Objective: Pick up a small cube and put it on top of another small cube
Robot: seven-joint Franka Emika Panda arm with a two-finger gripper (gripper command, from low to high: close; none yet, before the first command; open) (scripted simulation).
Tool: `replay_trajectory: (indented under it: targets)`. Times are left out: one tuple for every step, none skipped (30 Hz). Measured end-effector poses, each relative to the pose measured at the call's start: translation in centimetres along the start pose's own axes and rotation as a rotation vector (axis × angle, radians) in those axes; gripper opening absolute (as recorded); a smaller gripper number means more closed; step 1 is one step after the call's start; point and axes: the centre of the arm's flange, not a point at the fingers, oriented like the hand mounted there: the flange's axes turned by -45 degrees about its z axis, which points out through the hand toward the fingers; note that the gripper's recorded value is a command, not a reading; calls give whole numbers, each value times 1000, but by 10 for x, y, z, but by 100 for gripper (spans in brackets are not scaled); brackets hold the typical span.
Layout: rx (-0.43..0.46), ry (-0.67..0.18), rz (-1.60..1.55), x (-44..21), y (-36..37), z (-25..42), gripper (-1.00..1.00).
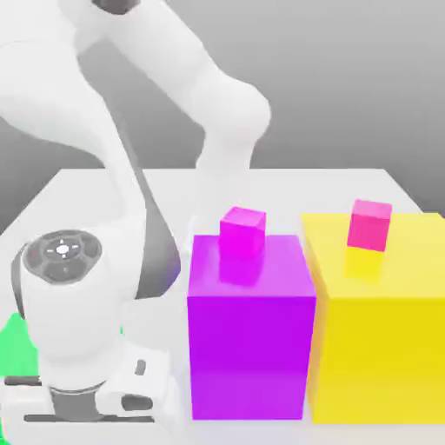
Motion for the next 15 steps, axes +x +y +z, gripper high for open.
replay_trajectory:
  targets:
    - [2,0,0,0,0,0,-100]
    - [3,0,0,0,0,0,-100]
    - [3,1,-2,0,0,6,-100]
    - [2,0,-1,0,0,-1,-100]
    - [1,-1,-1,0,0,-12,-100]
    - [1,-1,-1,-1,-1,-26,-100]
    - [1,-1,-1,0,0,-41,-100]
    - [-2,-1,7,0,1,-54,-100]
    - [-14,-4,29,1,4,-64,-100]
    - [-27,-7,55,2,7,-73,-100]
    - [-41,-10,83,3,10,-82,-100]
    - [-55,-13,111,5,13,-91,-100]
    - [-68,-15,139,6,16,-100,-100]
    - [-81,-18,167,8,19,-109,-100]
    - [-94,-20,195,10,22,-118,-100]
